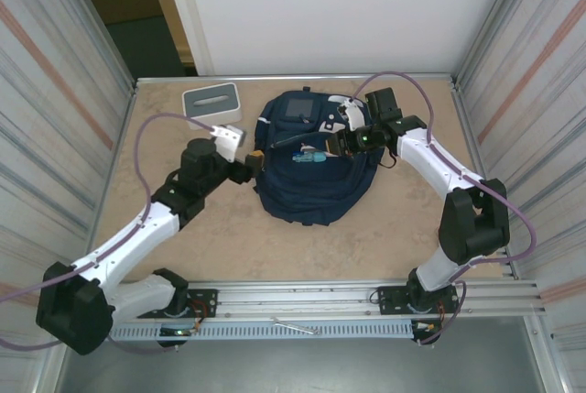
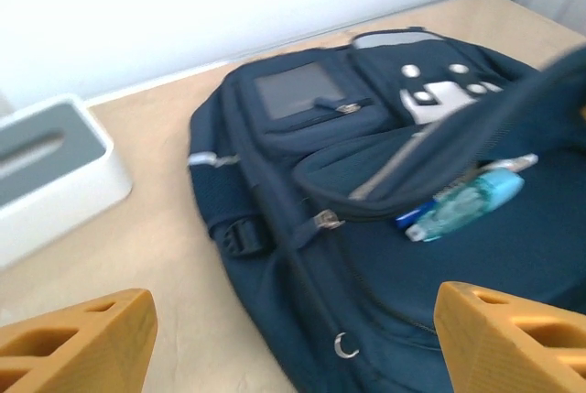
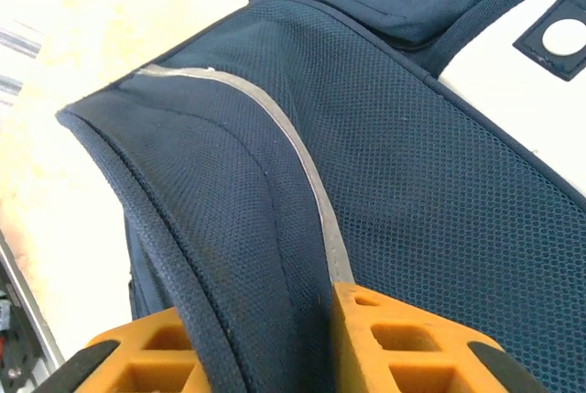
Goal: Pack the student bag
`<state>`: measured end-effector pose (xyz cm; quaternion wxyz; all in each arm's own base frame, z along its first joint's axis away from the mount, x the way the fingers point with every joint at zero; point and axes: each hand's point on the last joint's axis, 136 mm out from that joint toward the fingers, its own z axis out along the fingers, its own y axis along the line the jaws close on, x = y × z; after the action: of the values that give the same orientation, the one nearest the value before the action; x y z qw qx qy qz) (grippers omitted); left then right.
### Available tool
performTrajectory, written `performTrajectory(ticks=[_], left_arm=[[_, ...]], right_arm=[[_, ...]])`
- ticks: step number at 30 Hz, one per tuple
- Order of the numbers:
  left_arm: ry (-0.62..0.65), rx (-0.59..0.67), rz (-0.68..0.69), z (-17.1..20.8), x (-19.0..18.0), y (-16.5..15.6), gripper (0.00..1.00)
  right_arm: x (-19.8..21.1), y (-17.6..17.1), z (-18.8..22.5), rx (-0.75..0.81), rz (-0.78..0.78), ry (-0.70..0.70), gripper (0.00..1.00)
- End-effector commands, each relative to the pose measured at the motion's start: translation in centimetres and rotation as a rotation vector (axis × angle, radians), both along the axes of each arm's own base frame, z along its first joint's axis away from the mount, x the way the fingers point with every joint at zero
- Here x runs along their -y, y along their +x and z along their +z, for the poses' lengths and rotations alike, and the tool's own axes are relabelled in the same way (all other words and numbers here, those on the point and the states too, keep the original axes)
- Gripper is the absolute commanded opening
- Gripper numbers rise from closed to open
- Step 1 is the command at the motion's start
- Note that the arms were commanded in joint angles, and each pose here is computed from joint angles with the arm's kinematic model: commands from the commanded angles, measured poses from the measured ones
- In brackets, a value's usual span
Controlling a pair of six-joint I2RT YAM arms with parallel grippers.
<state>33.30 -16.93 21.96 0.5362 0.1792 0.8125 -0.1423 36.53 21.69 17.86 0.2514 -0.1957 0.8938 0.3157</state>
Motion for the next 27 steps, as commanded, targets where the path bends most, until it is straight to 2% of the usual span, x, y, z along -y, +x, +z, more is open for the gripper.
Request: performTrajectory(ticks=[1, 6, 9, 12, 15, 17, 20, 27], left_arm=[[-0.168, -0.132, 0.049, -2.0, -1.1, -0.5, 0.80], [-0.177, -0.167, 0.115, -3.6, -2.5, -0.2, 0.79], [-0.187, -0.197, 0.098, -4.2, -1.8, 0.5, 0.79], [-0.221, -0.277, 0.030, -4.2, 0.2, 1.1, 0.79], [-0.257, -0.328, -0.047, -4.3, 2.6, 1.7, 0.79], [-0.264, -0.351, -0.052, -4.7, 3.4, 2.3, 0.80], [-0.284, -0.382, -0.064, -5.7, 4.5, 3.3, 0.78], [-0.319, -0.550, -0.150, -9.1, 8.2, 4.2, 0.70]], right_arm=[[-0.8, -0.5, 1.3, 0.037, 0.001, -0.020, 0.33], [-1.7, -8.1, -4.0, -0.052, 0.063, -0.171, 0.48], [0.5, -9.8, -4.8, -0.030, 0.017, -0.262, 0.62], [2.2, -8.8, -2.0, 0.072, -0.059, -0.238, 0.68], [4.1, -6.7, 0.4, 0.134, -0.179, -0.116, 0.73], [5.4, -5.2, 0.9, 0.101, -0.269, 0.004, 0.74], [6.2, -3.2, 0.3, 0.025, -0.337, 0.138, 0.75], [6.3, 0.2, -3.5, -0.064, -0.423, 0.124, 0.74]])
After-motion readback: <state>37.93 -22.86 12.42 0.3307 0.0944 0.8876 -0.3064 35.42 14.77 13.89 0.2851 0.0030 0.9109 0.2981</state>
